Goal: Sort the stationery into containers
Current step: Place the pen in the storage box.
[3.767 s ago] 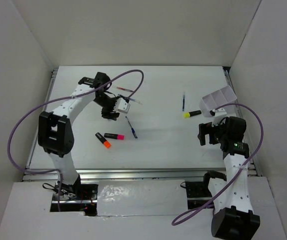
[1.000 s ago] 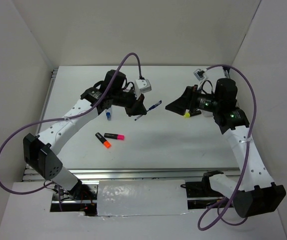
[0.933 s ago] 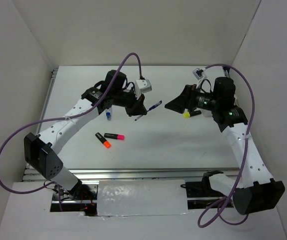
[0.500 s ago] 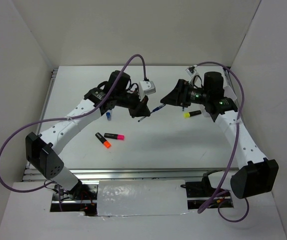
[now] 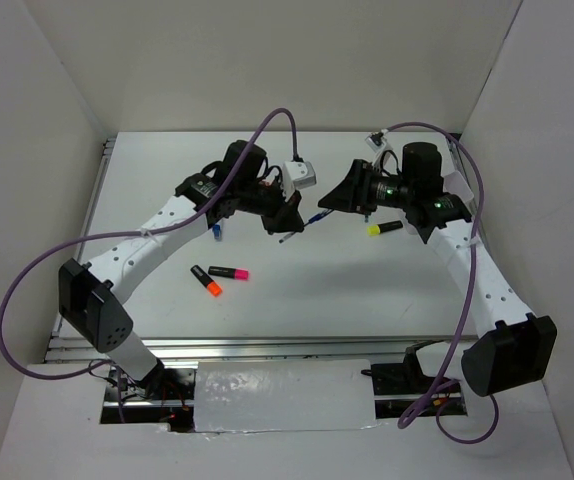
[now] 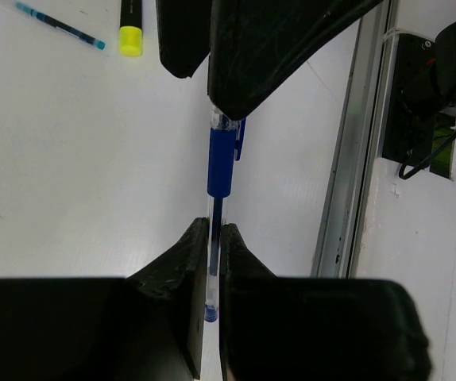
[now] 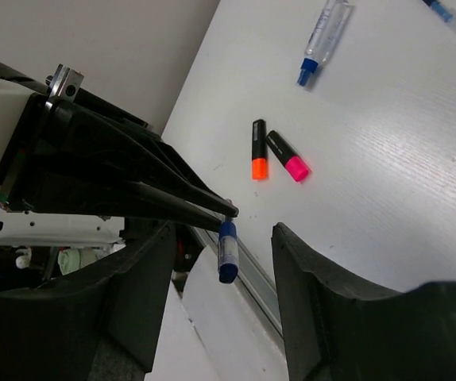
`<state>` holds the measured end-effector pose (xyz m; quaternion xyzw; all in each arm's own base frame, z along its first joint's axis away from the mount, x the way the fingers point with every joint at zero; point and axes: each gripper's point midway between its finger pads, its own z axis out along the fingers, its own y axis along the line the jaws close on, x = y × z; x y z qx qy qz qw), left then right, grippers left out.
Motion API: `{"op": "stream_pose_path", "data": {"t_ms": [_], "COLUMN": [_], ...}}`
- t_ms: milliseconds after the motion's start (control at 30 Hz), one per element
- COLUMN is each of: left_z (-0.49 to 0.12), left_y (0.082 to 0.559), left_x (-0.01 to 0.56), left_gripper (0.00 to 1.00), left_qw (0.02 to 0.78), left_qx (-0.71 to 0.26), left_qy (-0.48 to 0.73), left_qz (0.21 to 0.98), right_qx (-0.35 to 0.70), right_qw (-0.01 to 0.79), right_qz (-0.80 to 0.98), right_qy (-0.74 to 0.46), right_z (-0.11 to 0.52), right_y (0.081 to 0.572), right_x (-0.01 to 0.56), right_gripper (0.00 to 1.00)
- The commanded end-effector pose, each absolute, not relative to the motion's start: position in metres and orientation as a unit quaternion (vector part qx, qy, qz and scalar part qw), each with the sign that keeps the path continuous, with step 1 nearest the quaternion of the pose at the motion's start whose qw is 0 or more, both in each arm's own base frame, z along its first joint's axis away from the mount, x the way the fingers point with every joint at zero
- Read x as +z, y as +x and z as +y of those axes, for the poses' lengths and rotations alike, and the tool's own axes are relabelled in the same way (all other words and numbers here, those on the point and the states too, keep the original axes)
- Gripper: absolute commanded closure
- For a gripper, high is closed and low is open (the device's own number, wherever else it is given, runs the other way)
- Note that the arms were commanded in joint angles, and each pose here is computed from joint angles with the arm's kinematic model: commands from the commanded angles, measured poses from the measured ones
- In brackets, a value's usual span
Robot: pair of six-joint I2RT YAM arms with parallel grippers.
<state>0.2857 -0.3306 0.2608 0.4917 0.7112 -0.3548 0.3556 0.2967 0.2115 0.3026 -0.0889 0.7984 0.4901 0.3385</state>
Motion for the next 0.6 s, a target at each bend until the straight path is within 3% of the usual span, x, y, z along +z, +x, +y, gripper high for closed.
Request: {"op": "stream_pose_path", "data": {"t_ms": [0,300,567], "left_z": [-0.338,-0.342,-0.341], "left_y": [0.293,0.296,0.291], "left_x": [0.28,0.284,0.283], "left_gripper": [1.0,1.0,1.0], "left_qw": [0.382,0.387,0.383], "left_qx": [-0.36,-0.367,-0.372], "left_qy": [0.489,0.484,0.486], "left_qz": [0.697,0.694,0.692], "right_qx": [0.491,0.482,0.47], "right_qw": [0.361,0.356,0.357], "right_qz": [0.785,0.793,0.8], "right_qy": [-0.113,-0.11,-0.106], "right_z": [0.216,0.218,0.215], "right_y": [0.296,0.298,0.298], "right_x": [0.312,0.301,0.295], "right_gripper": [0.42,0.71,0.81]}}
